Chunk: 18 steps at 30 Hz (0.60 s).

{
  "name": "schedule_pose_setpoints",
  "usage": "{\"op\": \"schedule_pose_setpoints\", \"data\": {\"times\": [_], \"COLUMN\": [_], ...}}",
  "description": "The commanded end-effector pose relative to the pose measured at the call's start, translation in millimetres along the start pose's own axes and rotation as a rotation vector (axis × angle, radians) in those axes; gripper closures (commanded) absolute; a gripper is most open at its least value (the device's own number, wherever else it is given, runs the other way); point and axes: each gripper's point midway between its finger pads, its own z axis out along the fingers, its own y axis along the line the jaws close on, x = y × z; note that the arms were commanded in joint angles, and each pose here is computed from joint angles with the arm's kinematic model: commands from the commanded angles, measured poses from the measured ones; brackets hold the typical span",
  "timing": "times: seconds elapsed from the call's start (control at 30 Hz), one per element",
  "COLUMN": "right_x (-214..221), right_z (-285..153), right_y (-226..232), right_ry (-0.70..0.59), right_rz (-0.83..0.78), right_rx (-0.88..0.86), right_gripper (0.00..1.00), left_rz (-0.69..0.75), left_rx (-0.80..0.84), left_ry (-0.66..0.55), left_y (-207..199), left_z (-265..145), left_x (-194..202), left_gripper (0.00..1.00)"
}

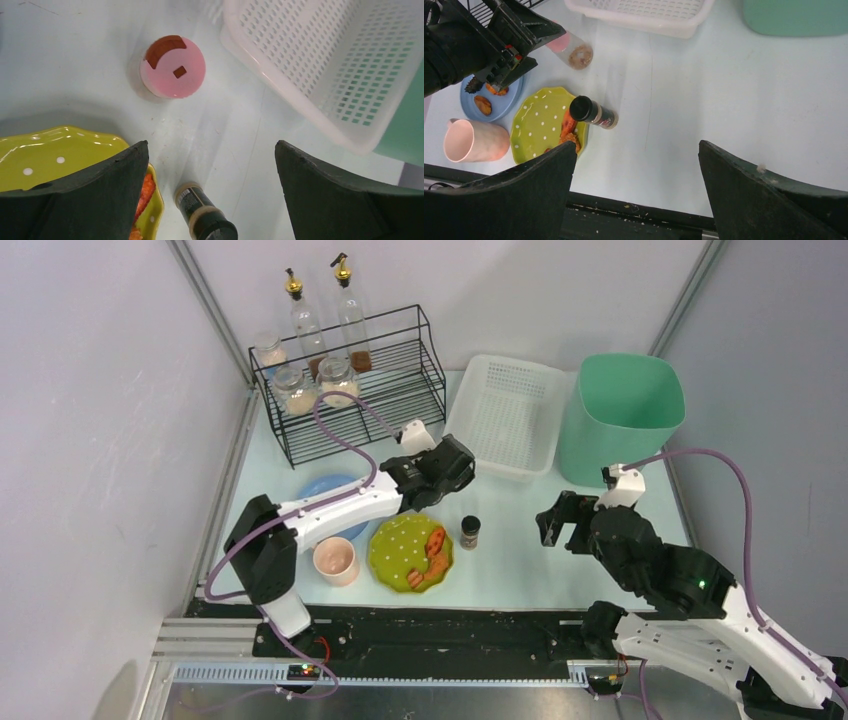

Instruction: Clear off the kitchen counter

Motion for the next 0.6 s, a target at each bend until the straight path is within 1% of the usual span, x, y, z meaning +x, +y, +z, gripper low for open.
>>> {"op": "schedule_pose_setpoints", "data": {"times": [0.0,0.37,0.57], "right_x": [-2.5,-0.6,1.0], "right_z": [-1.2,-2.3,-0.6], "right_y": [3.1,1.6,2.8], "right_ry": [-0.013,-0.011,-0.007], "right_rz": [0.019,0.016,0.008], "right_rx": [-0.019,-0.026,-0.027], "right_gripper": [0.04,0.04,0.03], "left_rz": [-0.043,-0.027,-0.005], "left_rx": [-0.055,-0.139,-0.143], "left_ry": [-0.073,-0.058,-0.057], "left_y": [5.1,23.9,20.9], "left_z": [12.2,44.5,51.5], "left_x": [-23.6,-27.9,-32.5], "left_gripper": [0.0,0.01,0.11]}}
